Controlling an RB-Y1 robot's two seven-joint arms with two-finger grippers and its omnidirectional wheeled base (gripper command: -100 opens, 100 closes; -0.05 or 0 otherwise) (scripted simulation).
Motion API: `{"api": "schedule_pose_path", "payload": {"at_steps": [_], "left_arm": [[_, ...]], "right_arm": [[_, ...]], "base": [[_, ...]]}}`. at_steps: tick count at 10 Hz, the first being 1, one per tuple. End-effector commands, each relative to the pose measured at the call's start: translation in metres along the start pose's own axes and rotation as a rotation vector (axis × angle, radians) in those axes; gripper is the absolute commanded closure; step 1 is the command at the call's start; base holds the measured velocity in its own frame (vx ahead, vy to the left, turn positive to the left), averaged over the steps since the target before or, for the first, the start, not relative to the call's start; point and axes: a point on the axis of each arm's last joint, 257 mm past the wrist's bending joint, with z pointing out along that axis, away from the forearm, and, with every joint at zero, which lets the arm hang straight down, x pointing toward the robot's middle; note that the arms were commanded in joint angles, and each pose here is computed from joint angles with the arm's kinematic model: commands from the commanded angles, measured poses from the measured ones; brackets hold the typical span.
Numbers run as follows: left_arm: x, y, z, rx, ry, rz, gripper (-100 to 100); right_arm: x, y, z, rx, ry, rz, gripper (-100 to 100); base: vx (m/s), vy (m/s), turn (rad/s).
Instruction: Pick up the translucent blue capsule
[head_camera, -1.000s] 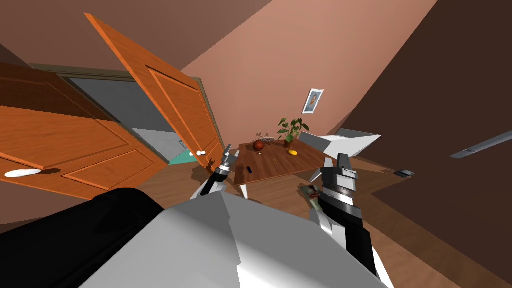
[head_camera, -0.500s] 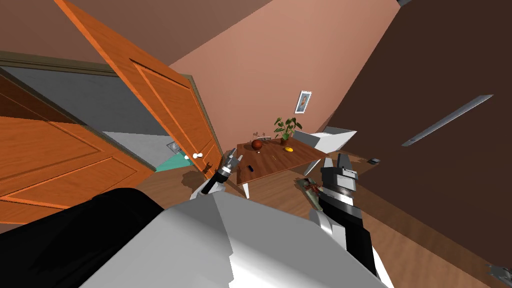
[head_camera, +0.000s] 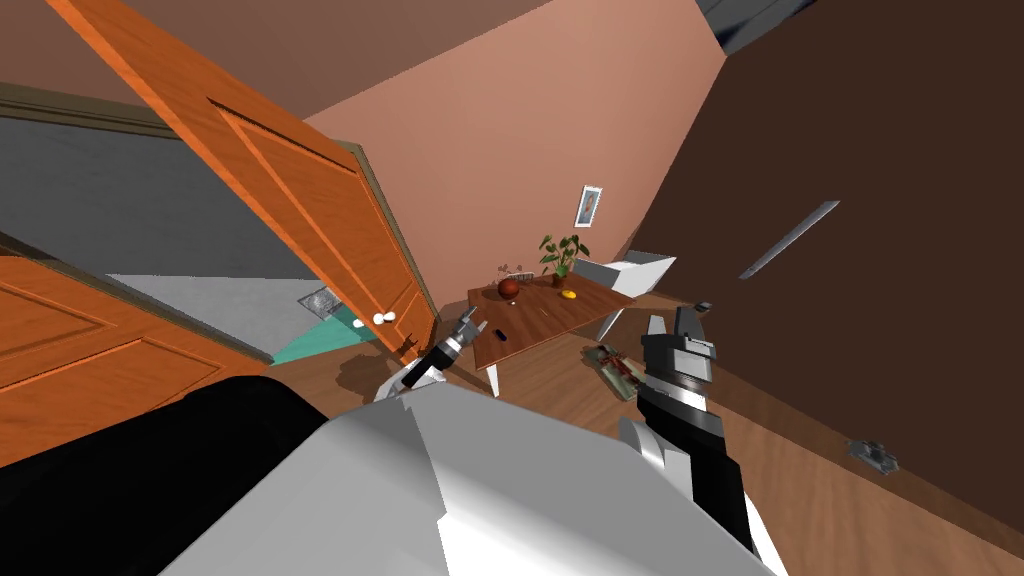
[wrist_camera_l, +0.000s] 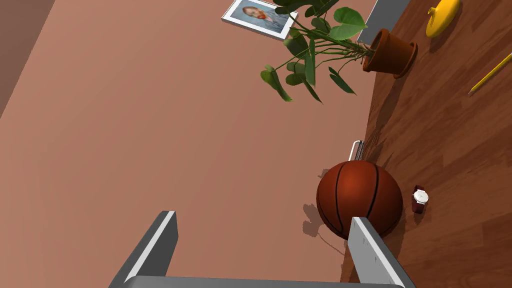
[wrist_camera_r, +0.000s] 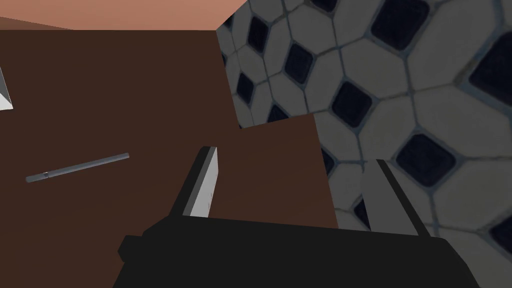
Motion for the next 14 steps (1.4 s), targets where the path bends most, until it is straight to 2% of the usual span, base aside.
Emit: {"api": "schedule_pose_path", "payload": {"at_steps": [1,2,3,4,5,6,7,8,9,10,11,12,13,14], "left_arm": [[-0.011,0.024,-0.008,-0.076,-0.006,-0.039,-100],[-0.013,0.024,-0.009,-0.086,0.001,-0.025,-100],[-0.020,0.044,-0.016,-0.152,-0.009,-0.055,-100],[-0.022,0.044,-0.017,-0.158,-0.006,-0.046,-100],[-0.030,0.064,-0.027,-0.225,-0.020,-0.073,-100],[-0.032,0.064,-0.028,-0.231,-0.017,-0.065,-100],[-0.042,0.083,-0.040,-0.301,-0.036,-0.088,-100],[-0.043,0.083,-0.041,-0.305,-0.034,-0.081,-100],[-0.055,0.101,-0.055,-0.375,-0.057,-0.100,-100],[-0.056,0.101,-0.056,-0.379,-0.055,-0.095,-100],[-0.068,0.118,-0.072,-0.447,-0.082,-0.112,-100],[-0.069,0.118,-0.073,-0.452,-0.081,-0.106,-100],[-0.083,0.134,-0.091,-0.521,-0.111,-0.117,-100],[-0.083,0.133,-0.091,-0.523,-0.110,-0.114,-100]], "right_arm": [[0.000,0.000,0.000,0.000,0.000,0.000,0],[0.000,0.000,0.000,0.000,0.000,0.000,0],[0.000,0.000,0.000,0.000,0.000,0.000,0],[0.000,0.000,0.000,0.000,0.000,0.000,0],[0.000,0.000,0.000,0.000,0.000,0.000,0],[0.000,0.000,0.000,0.000,0.000,0.000,0],[0.000,0.000,0.000,0.000,0.000,0.000,0],[0.000,0.000,0.000,0.000,0.000,0.000,0],[0.000,0.000,0.000,0.000,0.000,0.000,0],[0.000,0.000,0.000,0.000,0.000,0.000,0],[0.000,0.000,0.000,0.000,0.000,0.000,0],[0.000,0.000,0.000,0.000,0.000,0.000,0],[0.000,0.000,0.000,0.000,0.000,0.000,0],[0.000,0.000,0.000,0.000,0.000,0.000,0]], "base": [[-0.070,0.086,-0.201],[-0.055,0.062,-0.128],[-0.051,0.049,-0.250],[-0.048,0.043,-0.133],[-0.049,0.050,-0.272],[-0.040,0.046,-0.122],[-0.039,0.038,-0.251],[-0.032,0.035,-0.138],[-0.028,0.025,-0.297],[-0.020,0.025,-0.151],[-0.018,0.017,-0.209],[-0.015,0.017,-0.140],[-0.006,0.011,-0.322],[-0.003,0.013,-0.156]]}}
